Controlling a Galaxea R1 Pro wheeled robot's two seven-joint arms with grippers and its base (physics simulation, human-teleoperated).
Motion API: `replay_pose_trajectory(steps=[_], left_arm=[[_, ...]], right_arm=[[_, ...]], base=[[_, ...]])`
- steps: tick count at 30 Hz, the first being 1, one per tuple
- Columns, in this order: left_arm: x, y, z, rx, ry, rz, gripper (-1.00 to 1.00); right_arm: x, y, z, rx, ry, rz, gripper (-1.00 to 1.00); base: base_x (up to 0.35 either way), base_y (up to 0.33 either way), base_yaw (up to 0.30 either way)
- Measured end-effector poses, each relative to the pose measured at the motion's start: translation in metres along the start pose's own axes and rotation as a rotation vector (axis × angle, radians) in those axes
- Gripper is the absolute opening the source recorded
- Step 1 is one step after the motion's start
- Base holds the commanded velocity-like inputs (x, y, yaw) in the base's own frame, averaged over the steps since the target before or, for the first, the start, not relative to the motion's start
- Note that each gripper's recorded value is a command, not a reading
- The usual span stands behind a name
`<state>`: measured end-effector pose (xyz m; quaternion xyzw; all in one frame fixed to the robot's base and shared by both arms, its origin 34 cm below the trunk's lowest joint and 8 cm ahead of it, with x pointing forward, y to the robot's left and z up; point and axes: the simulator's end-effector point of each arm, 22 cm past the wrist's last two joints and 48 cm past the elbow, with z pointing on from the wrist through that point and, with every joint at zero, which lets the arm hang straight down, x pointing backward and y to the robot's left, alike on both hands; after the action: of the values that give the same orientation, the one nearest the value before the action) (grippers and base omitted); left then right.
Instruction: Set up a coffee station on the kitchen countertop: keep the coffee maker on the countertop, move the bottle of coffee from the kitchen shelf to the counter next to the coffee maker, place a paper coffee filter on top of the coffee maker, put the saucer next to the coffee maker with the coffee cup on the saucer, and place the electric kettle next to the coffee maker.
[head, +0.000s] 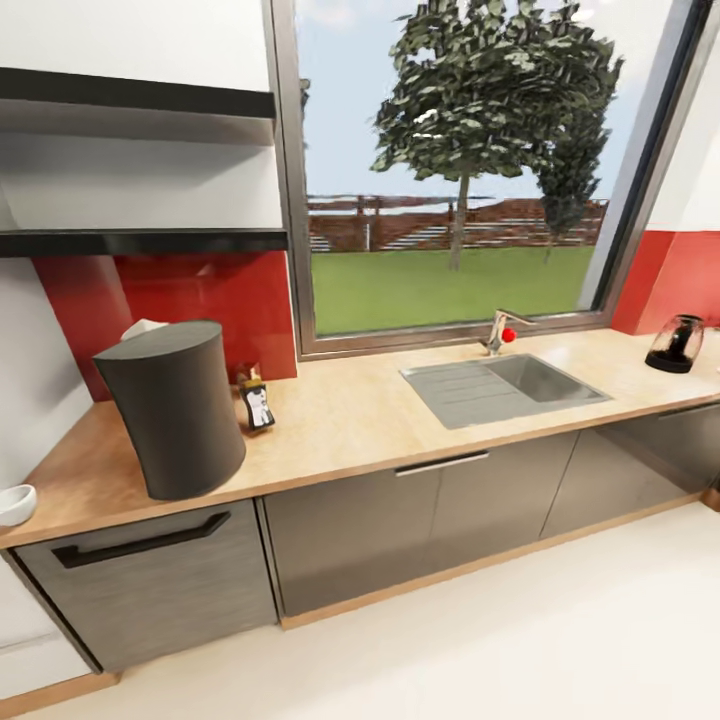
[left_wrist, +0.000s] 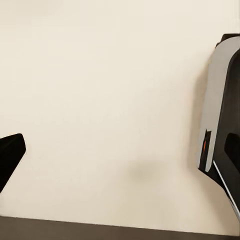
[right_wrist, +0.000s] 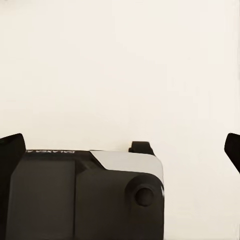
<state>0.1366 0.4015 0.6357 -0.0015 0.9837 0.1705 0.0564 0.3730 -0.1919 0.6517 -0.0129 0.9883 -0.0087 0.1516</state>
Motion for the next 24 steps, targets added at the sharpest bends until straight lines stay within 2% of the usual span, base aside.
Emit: replay_pose_trajectory(steps=[24], left_arm=[[0.0019, 0.0002, -0.0001, 0.0, 0.005, 0.003, 1.0]], right_arm=[[0.0022, 0.0003, 0.0008, 0.0, 0.005, 0.0, 1.0]], base=[[0.0, 0.0, -0.286]])
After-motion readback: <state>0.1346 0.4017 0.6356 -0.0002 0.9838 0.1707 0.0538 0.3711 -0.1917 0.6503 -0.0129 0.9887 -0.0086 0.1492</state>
